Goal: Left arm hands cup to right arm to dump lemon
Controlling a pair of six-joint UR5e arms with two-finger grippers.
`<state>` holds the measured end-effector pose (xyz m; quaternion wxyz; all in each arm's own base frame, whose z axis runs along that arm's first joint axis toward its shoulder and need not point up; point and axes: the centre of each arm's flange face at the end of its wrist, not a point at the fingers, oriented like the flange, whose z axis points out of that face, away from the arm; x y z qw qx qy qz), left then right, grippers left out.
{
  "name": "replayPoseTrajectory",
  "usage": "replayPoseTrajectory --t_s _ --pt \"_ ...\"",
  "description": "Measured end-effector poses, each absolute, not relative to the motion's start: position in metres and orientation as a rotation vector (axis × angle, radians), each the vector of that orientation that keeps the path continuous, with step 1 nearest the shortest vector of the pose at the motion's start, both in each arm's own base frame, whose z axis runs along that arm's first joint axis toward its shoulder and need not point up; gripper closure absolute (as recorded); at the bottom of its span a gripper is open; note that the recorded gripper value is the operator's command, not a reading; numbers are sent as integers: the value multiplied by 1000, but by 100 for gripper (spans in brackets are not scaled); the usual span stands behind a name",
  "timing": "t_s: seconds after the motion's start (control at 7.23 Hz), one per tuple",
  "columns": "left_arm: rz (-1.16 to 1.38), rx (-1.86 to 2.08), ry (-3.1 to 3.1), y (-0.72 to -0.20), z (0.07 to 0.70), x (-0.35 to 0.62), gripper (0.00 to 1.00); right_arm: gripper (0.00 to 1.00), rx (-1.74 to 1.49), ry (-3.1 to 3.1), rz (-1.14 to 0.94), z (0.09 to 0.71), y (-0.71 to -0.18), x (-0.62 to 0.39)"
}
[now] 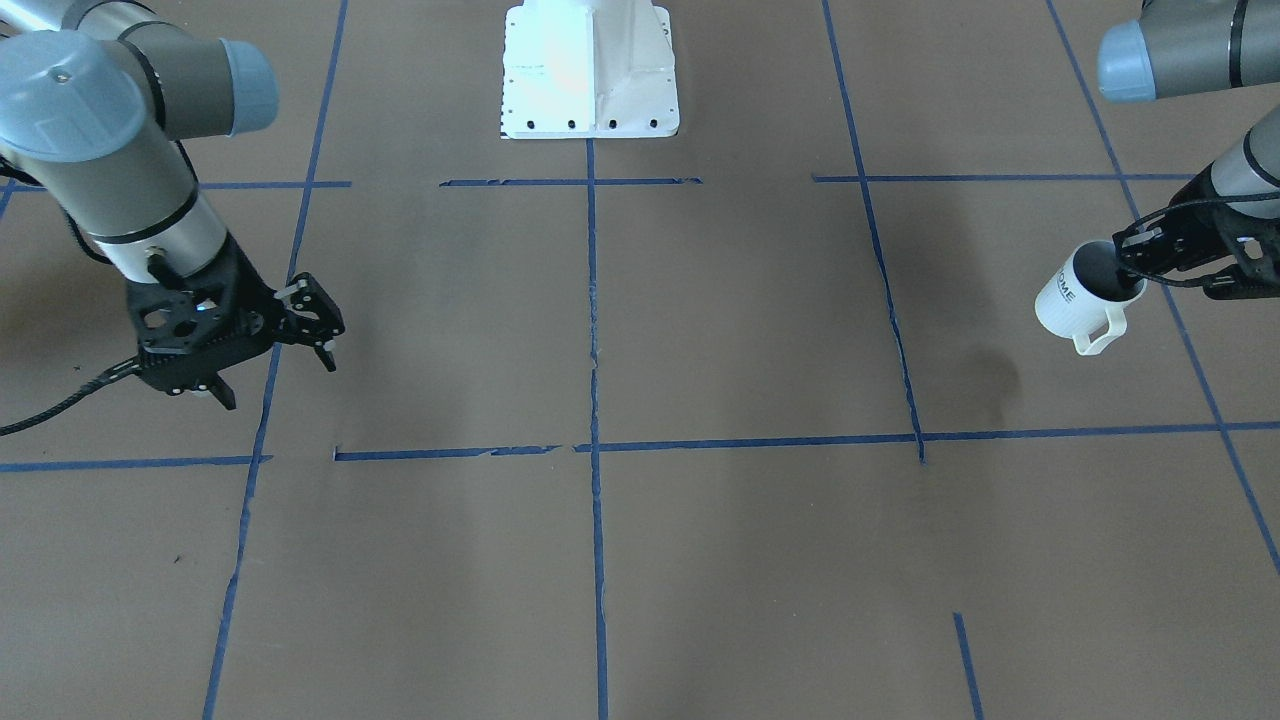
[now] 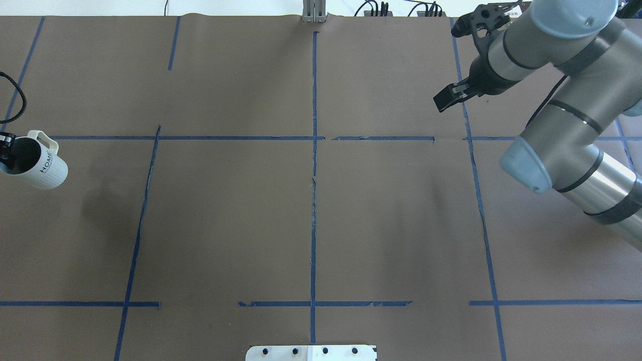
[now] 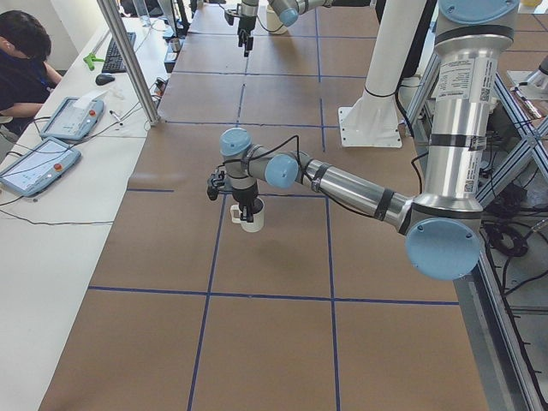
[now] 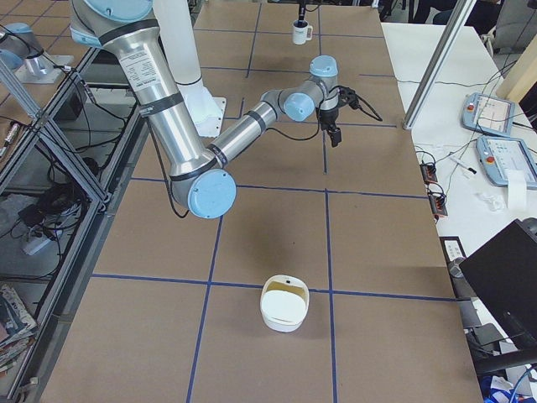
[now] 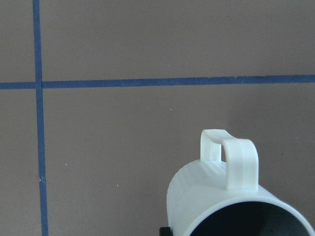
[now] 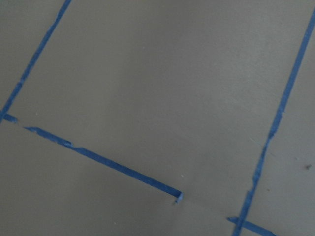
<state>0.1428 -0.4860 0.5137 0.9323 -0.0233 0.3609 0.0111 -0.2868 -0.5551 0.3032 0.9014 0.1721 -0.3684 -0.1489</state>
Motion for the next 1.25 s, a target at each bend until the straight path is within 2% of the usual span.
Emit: replayPoseTrajectory --t_s 0.28,0.97,1.11,1.25 --pt "-1 -56 765 -479 531 143 100 0 316 -719 -347 330 -545 -235" --pt "-62 -36 805 -485 568 165 98 0 246 -725 -324 372 -527 -203" --pt "-53 -40 808 -484 568 170 89 0 243 -731 -322 372 -527 -201" --pt "-43 -46 809 -482 568 175 62 0 243 -734 -322 372 -527 -200"
